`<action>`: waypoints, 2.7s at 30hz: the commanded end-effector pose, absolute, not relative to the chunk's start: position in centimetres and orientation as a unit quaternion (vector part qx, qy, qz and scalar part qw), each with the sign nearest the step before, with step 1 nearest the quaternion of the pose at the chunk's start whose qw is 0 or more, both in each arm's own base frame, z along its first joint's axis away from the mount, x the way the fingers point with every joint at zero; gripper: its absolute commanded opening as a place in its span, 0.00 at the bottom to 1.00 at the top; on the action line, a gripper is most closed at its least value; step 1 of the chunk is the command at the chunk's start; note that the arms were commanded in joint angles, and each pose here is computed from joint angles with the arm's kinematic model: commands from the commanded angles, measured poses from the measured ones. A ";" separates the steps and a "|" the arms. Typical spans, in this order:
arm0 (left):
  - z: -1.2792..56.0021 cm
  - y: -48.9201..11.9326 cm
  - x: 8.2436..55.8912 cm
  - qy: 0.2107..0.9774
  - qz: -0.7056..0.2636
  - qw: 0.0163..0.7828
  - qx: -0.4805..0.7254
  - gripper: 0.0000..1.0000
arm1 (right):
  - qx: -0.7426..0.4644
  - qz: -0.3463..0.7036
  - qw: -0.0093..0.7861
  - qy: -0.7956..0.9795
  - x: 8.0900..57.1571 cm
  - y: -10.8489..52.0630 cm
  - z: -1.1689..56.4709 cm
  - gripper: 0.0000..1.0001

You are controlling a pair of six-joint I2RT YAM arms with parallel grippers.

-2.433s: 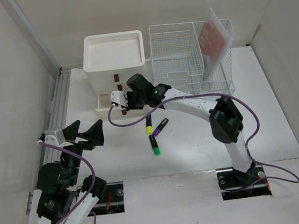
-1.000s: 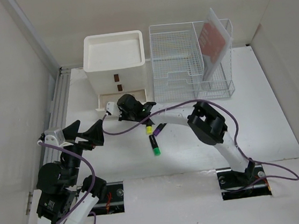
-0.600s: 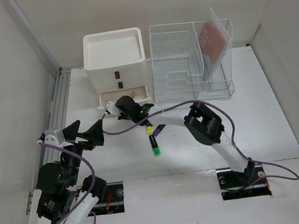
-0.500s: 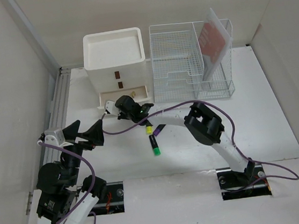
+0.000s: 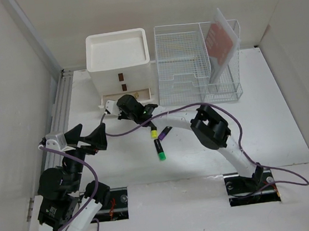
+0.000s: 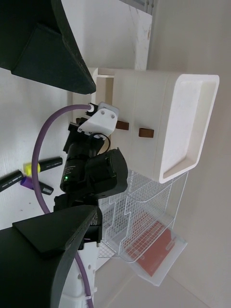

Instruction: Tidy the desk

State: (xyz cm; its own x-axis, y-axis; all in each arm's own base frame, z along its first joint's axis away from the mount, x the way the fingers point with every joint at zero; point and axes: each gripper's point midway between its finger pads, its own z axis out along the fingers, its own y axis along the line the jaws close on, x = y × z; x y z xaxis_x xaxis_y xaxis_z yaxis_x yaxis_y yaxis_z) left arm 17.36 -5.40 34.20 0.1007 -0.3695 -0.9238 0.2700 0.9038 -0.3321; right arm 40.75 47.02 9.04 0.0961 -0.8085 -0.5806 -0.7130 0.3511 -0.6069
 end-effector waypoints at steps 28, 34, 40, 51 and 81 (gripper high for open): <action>35.0 -4.9 17.2 0.621 -0.214 0.753 -0.050 1.00 | -0.505 -0.132 0.543 0.658 47.4 47.7 11.7 0.00; 34.9 -5.0 17.4 0.624 -0.212 0.750 -0.049 1.00 | -0.502 -0.140 0.541 0.660 48.5 46.8 11.5 0.00; 34.8 -5.0 17.4 0.624 -0.212 0.750 -0.049 1.00 | -0.497 -0.155 0.542 0.659 49.4 46.5 11.4 0.00; 34.8 -5.0 17.4 0.624 -0.212 0.750 -0.049 1.00 | -0.490 -0.166 0.543 0.661 50.2 46.0 11.4 0.00; 34.7 -4.7 17.7 0.628 -0.204 0.749 -0.055 1.00 | -0.796 0.185 0.358 0.452 26.6 42.9 16.5 0.63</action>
State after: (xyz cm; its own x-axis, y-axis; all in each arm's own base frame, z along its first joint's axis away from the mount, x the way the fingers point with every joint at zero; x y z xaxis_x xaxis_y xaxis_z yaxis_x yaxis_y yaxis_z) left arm 17.52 -4.89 34.15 0.1087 -0.3689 -0.9231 0.2419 0.9105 -0.3353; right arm 31.85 44.36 18.52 0.4287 -0.6488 -0.6286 -0.8588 -0.0768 -0.5065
